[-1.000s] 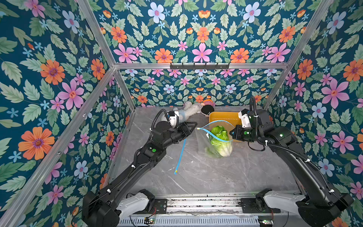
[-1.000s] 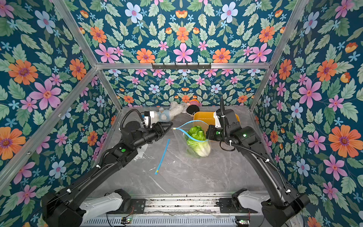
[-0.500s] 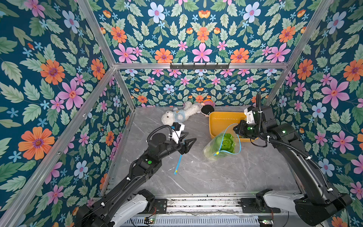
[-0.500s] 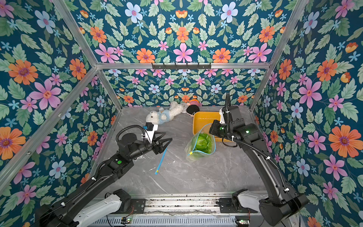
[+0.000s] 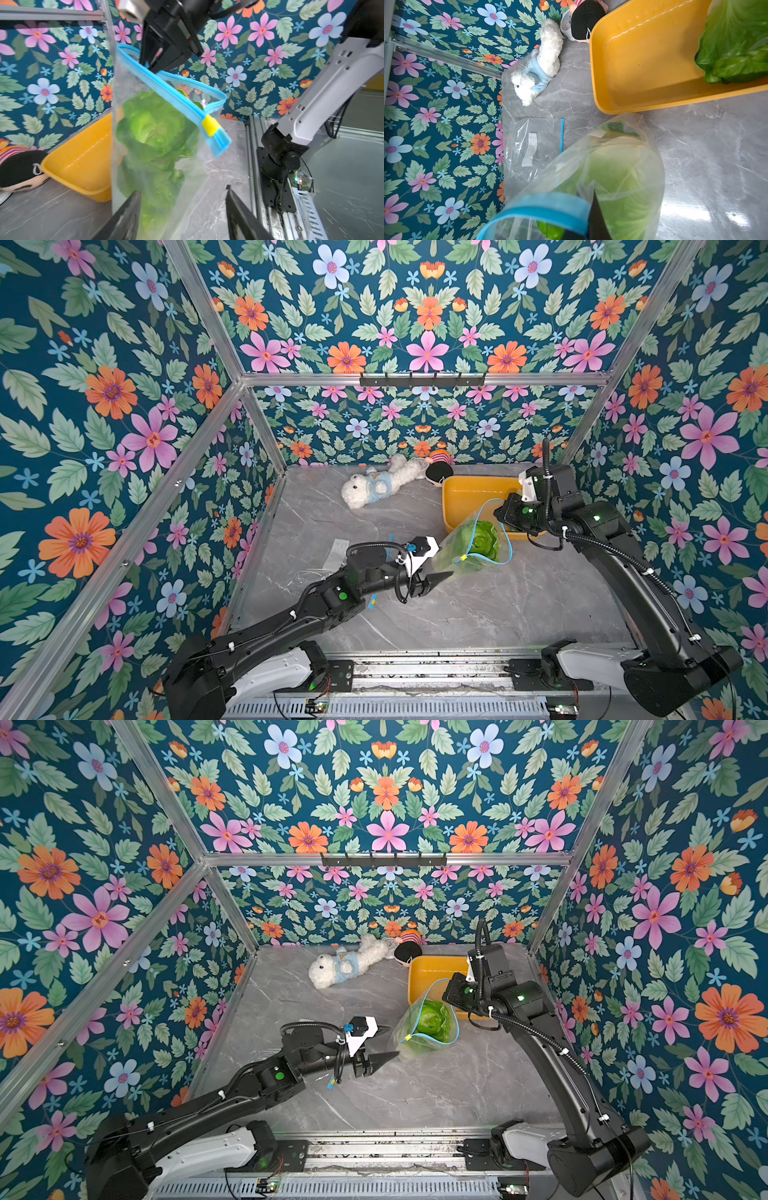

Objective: Put the chinese cabbages into a zipper bag and zip it
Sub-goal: Adjust the zipper food storage bag at the center of the board.

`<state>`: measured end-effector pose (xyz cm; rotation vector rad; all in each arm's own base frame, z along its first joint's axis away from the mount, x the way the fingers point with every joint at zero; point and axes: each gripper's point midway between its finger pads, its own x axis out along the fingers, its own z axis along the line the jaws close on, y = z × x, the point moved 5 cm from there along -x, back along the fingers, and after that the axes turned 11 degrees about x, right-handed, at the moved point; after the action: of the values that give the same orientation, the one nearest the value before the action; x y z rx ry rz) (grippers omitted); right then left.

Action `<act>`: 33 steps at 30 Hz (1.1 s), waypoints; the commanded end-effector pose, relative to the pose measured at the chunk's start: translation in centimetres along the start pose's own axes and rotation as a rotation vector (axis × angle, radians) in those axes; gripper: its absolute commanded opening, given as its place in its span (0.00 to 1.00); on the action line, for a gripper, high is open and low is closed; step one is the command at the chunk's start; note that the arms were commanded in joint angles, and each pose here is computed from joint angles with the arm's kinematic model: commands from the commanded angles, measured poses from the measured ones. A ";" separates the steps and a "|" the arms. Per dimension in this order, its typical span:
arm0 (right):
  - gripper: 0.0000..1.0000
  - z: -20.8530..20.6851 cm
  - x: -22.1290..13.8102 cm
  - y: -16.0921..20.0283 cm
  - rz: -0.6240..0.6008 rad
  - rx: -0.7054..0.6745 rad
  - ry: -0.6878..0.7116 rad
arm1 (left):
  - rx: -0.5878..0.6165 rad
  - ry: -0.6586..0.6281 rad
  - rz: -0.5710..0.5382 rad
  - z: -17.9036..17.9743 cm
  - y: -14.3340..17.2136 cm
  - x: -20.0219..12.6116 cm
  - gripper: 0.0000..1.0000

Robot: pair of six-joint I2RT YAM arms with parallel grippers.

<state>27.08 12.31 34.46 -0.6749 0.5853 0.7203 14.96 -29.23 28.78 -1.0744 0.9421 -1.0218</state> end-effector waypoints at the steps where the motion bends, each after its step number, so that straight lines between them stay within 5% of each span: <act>1: 0.00 0.2 -0.2 -0.5 -0.041 0.022 -0.012 | 0.056 -0.009 -0.086 0.2 -1.6 0.5 0.65; 4: 0.00 0.1 -0.4 -0.7 -0.057 0.021 -0.001 | 0.051 0.010 -0.094 -0.1 -2.1 0.9 0.63; 11: 0.00 0.1 -0.8 -1.0 -0.095 0.023 -0.006 | 0.051 -0.024 -0.174 0.7 -3.5 1.9 0.38; 19: 0.00 0.0 -1.2 -1.1 -0.112 0.013 -0.008 | 0.061 -0.045 -0.163 1.1 -3.8 2.3 0.00; 33: 0.00 -2.7 -4.8 1.0 -0.088 0.031 0.097 | -0.059 -0.260 -0.142 5.3 -5.3 -0.7 0.00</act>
<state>23.81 9.56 36.97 -0.7262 0.5832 0.6037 17.68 -28.69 35.15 -1.2399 0.6980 -1.0065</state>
